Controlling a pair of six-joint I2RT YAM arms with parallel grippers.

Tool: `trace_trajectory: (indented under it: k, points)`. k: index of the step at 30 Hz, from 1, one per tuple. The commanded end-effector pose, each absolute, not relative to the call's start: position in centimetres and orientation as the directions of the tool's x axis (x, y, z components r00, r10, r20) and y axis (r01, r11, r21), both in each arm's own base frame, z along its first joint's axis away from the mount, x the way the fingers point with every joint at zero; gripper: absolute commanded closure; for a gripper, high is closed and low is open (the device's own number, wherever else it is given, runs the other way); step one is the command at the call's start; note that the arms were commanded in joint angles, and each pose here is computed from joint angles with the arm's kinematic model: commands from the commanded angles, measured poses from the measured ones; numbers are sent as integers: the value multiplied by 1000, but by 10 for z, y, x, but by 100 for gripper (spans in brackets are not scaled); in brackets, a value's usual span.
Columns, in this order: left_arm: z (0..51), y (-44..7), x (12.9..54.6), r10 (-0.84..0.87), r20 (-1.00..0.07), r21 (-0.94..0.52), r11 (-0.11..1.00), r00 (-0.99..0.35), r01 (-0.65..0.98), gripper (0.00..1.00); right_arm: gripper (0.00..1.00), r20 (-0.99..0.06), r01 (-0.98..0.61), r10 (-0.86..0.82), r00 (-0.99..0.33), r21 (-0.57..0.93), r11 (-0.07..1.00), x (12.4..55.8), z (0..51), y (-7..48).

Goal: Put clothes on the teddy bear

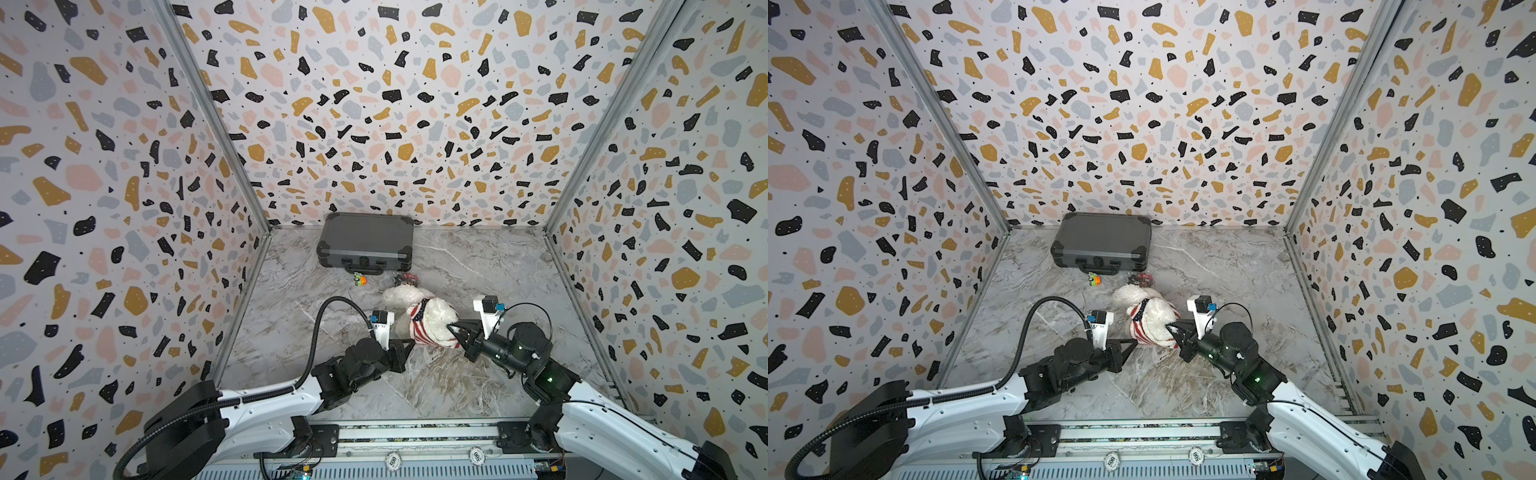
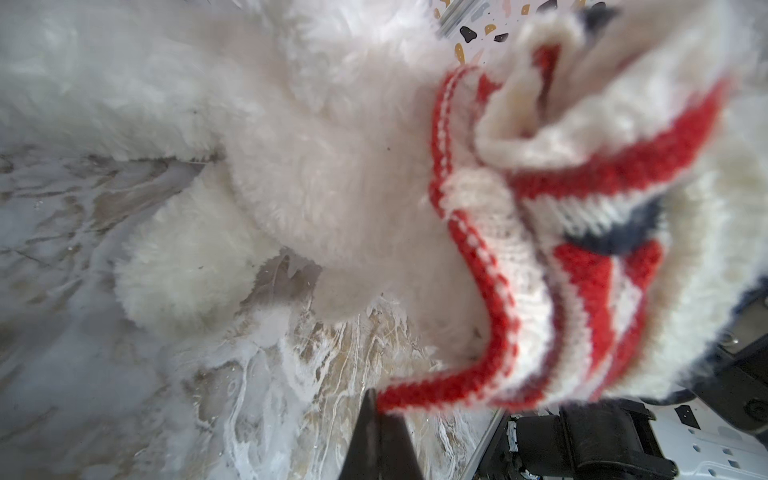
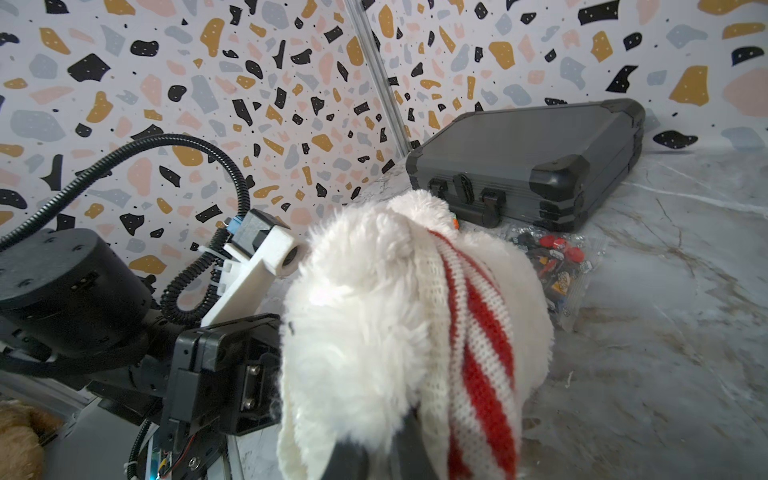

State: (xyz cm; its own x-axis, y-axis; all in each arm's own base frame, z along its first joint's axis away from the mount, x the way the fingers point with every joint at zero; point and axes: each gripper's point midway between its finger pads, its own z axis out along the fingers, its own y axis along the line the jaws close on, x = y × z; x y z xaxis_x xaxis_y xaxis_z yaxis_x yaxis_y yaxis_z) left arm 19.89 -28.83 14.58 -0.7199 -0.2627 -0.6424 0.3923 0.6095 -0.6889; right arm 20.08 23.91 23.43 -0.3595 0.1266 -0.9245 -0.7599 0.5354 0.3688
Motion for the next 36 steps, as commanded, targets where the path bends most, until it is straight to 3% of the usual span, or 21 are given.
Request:
trace_trajectory:
  k: [1,3,8,17,23,30,36]
  points:
    - [139,-280,204,-247,-669,-651,651,-701,391,100,100,-963,-834,178,-204,266,483,194,292,240]
    - [159,-288,198,-246,-683,-668,591,-688,452,100,100,-971,-841,151,-184,236,487,193,288,240]
    - [201,-292,184,-274,-708,-690,466,-651,554,81,100,-987,-850,70,-145,161,502,194,271,242]
    - [215,-270,183,-326,-710,-691,488,-624,533,70,100,-998,-908,68,11,18,418,176,274,246]
    - [234,-254,184,-360,-734,-671,516,-576,532,63,100,-996,-919,74,45,-12,395,171,274,248]
    - [248,-253,190,-322,-770,-622,571,-551,536,63,100,-997,-923,66,46,-17,385,172,273,251]
    - [260,-269,192,-293,-784,-606,552,-547,573,77,100,-998,-922,49,40,-18,386,171,268,252]
